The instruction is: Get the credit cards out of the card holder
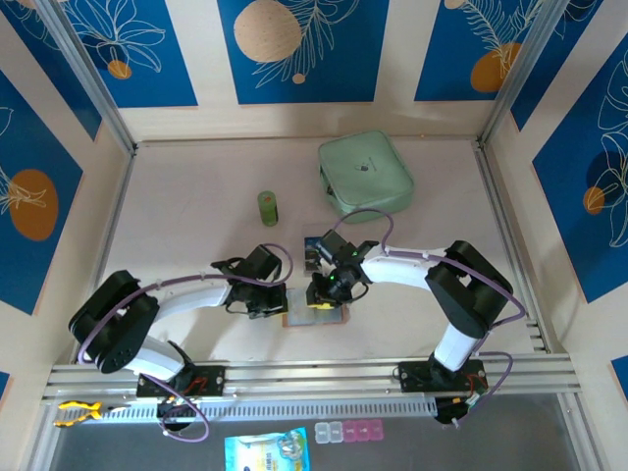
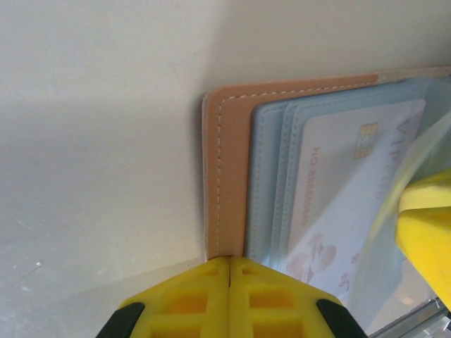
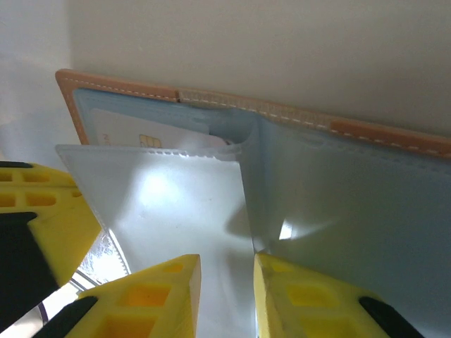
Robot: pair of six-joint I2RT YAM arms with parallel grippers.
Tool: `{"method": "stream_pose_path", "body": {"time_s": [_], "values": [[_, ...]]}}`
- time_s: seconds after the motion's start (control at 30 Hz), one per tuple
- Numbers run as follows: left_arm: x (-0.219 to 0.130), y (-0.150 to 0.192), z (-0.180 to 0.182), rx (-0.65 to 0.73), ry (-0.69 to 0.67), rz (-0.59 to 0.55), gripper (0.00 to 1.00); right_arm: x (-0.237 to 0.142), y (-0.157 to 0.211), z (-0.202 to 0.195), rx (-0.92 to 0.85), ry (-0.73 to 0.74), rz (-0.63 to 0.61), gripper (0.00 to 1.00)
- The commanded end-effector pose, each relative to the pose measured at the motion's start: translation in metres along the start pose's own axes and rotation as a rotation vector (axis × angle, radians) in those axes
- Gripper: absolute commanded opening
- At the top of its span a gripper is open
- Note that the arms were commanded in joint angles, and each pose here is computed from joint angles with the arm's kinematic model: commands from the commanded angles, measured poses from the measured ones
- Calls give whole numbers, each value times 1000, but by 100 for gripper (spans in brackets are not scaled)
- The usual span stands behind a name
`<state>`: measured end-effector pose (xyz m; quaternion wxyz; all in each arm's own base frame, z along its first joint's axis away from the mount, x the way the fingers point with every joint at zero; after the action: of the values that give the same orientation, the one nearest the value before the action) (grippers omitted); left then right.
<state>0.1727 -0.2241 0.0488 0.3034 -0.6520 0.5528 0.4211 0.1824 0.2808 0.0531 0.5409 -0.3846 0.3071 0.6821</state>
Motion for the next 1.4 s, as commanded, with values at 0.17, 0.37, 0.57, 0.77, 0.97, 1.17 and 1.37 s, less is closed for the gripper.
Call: {"method": "stream_pose_path", "body": {"time_s": [0.17, 0.37, 0.57, 0.77, 0.97, 1.17, 1.37], "values": [[-17, -6, -22, 14, 75, -37, 10, -2, 6, -6, 10, -3, 8, 27], [-14, -6, -36, -15, 177, -29, 24, -2, 7, -6, 14, -8, 9, 27], [-7, -4, -41, -30, 218, -10, 26, -3, 6, -6, 15, -12, 9, 27], [-2, -3, -45, -34, 240, 5, 26, -4, 6, -5, 17, -13, 3, 27], [5, -1, -43, -40, 222, 24, 22, -7, 5, -4, 15, -16, -4, 27], [4, 0, -46, -37, 225, 24, 20, -9, 5, -4, 16, -14, -13, 26], [1, 1, -52, -31, 235, 22, 19, -29, 4, -1, 5, -10, -66, 26]]}}
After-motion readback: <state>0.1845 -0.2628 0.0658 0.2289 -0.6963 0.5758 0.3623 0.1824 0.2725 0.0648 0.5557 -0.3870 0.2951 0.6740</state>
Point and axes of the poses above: each hand's point on the last joint's axis, 136 mm out from that joint toward the fingers, its own x axis out along the fingers, its own z axis along the line the jaws close on, y = z × x, the point moved 3 cm from there along -x, back along the fingers, and after that the axes turned 9 degrees about -x, right-handed, at the moved point
